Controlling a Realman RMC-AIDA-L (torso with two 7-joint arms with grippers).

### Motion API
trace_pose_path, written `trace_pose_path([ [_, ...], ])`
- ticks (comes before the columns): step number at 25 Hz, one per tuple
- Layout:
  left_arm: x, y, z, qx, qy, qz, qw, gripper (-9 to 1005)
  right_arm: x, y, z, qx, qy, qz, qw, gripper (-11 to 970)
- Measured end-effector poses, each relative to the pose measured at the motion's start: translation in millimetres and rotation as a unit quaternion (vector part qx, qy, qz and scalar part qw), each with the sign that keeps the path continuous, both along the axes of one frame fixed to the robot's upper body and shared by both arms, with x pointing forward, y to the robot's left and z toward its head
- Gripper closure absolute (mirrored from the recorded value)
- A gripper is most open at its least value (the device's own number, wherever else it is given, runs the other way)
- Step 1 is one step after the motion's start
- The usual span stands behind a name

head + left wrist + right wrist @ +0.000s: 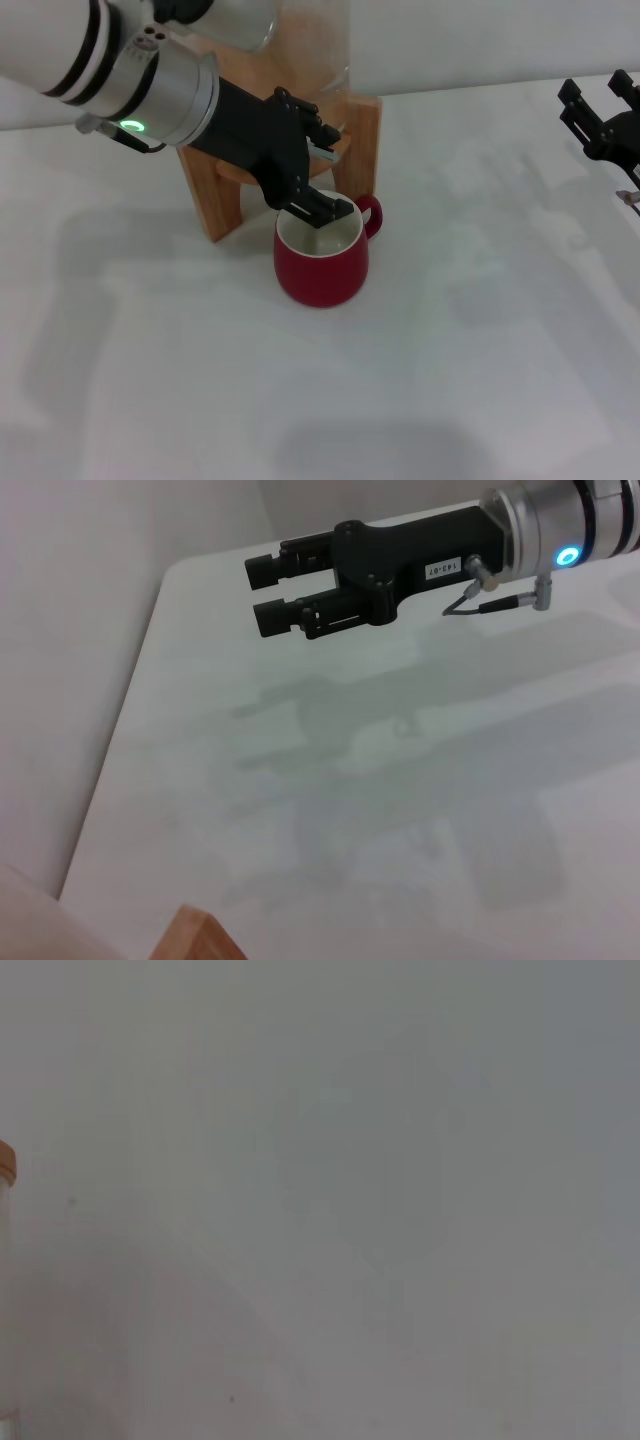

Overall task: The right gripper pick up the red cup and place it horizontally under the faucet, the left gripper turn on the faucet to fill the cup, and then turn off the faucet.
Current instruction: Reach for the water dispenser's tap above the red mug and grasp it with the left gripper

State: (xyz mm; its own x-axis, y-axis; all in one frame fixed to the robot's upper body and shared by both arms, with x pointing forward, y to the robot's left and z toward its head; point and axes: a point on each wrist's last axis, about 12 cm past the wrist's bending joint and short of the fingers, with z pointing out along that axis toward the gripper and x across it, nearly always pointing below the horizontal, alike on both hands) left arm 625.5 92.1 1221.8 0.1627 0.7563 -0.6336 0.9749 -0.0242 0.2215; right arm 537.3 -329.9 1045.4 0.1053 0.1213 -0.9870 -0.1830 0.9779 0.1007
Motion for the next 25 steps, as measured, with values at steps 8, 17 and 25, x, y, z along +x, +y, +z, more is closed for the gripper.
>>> trace_pose_path([
  [8,-2.2,1.1,1.9,0.001,0.003,-0.005,1.0,167,0.0,0.0,0.0,0.001,0.0,0.0,1.0,277],
  [17,-3.1,1.9,2.6,0.004,0.003,-0.008,1.0,167,0.0,0.0,0.1,0.001,0.0,0.0,1.0,276],
  [25,-3.6,2.2,4.7,0.007,-0.002,-0.009,1.0,167,0.4,0.3,0.4,0.001,-0.001,0.001,1.0,276],
])
